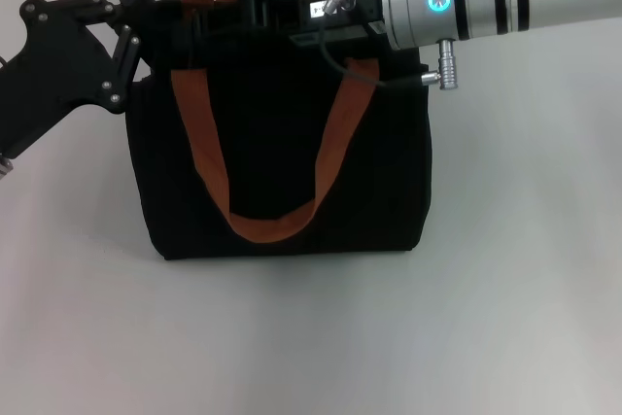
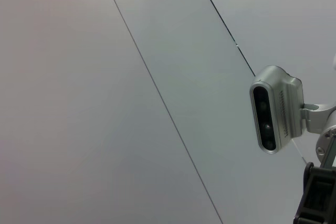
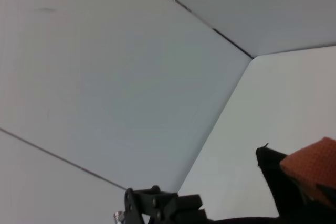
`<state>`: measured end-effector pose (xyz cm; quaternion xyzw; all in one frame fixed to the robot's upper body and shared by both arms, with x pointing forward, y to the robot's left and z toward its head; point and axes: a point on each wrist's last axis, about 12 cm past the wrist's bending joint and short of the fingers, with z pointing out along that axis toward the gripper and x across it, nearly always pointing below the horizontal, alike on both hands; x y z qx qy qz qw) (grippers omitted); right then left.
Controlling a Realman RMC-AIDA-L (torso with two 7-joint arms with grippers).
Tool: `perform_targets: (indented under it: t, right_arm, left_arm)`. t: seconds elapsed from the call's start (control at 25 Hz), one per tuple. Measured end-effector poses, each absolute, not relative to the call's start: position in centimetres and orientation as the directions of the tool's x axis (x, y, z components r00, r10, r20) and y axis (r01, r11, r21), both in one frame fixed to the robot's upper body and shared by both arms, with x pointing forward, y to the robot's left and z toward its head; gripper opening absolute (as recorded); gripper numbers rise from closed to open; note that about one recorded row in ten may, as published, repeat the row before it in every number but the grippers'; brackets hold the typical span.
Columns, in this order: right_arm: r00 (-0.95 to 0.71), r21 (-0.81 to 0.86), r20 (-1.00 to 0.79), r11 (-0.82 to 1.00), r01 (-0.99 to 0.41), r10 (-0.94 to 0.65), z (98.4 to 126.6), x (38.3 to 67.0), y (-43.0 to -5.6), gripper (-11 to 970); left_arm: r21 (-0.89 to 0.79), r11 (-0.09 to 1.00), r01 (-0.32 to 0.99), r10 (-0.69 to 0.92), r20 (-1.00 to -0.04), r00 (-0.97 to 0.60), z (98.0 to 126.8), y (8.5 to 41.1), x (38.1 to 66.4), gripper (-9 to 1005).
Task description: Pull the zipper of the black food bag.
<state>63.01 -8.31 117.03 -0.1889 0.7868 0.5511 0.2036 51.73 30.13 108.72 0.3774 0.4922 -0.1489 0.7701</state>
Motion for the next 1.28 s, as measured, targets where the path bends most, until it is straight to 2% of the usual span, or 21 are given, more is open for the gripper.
perform_targets:
  t: [1.28]
  right_arm:
    - [-0.82,0.753,-0.56,0.337,-0.565,-0.123,116.92,62.75,-7.47,484]
  left_arm:
    - [0.429,0.671,0.605,0.128,-0.871,0.475,108.93,29.8,52.03,31]
